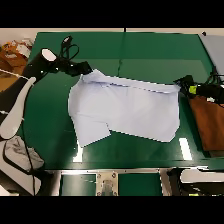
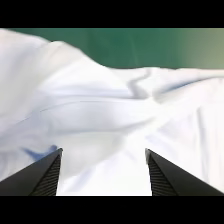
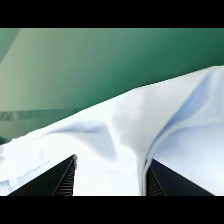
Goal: Fold the shirts.
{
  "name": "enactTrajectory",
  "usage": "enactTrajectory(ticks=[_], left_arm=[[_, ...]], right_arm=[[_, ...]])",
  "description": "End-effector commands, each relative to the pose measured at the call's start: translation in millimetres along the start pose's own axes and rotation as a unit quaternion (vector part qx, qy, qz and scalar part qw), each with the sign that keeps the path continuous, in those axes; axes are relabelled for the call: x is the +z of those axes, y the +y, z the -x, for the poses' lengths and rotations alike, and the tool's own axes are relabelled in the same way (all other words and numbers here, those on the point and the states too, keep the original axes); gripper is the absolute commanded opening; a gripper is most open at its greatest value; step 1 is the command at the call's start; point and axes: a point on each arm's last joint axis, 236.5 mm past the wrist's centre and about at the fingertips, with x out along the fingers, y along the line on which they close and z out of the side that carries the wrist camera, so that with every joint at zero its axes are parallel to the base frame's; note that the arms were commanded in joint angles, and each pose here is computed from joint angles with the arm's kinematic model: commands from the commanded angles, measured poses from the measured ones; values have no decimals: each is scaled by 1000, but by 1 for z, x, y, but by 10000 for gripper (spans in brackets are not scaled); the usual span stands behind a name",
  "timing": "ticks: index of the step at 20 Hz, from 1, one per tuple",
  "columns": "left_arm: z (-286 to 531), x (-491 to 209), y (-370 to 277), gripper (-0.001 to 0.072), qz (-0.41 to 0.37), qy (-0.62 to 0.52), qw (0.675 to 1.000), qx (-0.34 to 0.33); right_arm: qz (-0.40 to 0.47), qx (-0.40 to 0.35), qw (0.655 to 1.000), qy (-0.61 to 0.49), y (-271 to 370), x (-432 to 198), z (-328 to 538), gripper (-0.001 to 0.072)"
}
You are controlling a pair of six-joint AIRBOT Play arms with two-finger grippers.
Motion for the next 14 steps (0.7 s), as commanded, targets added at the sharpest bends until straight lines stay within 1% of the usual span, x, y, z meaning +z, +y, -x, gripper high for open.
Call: enactTrajectory(ticks=[1,2,3,4,7,11,12,13,14], left_arm=[[38,-17,4,587,6,85,996,-38],[55,-17,8,584,8,99,994,-43],[72,-16,13,310,21,108,993,-45],[85,-16,17,33,19,117,992,-48],[118,-27,25,22,28,149,987,-52],[139,-57,24,22,45,165,984,-42],[138,-70,25,22,45,167,984,-40],[135,-86,26,23,49,177,982,-40],[130,-107,29,23,61,193,978,-43]], right_arm=[[-34,37,997,56,-16,-9,35,347],[-41,47,995,74,-19,-16,48,94],[-51,58,993,93,-20,-24,58,18],[-59,66,991,105,-21,-32,66,15],[-61,60,989,124,-19,-62,82,15],[-45,-24,991,121,-35,-105,108,16],[-37,-31,992,116,-34,-109,112,49],[-46,-31,992,114,-32,-110,114,203],[-56,-31,991,118,-31,-113,114,406]])
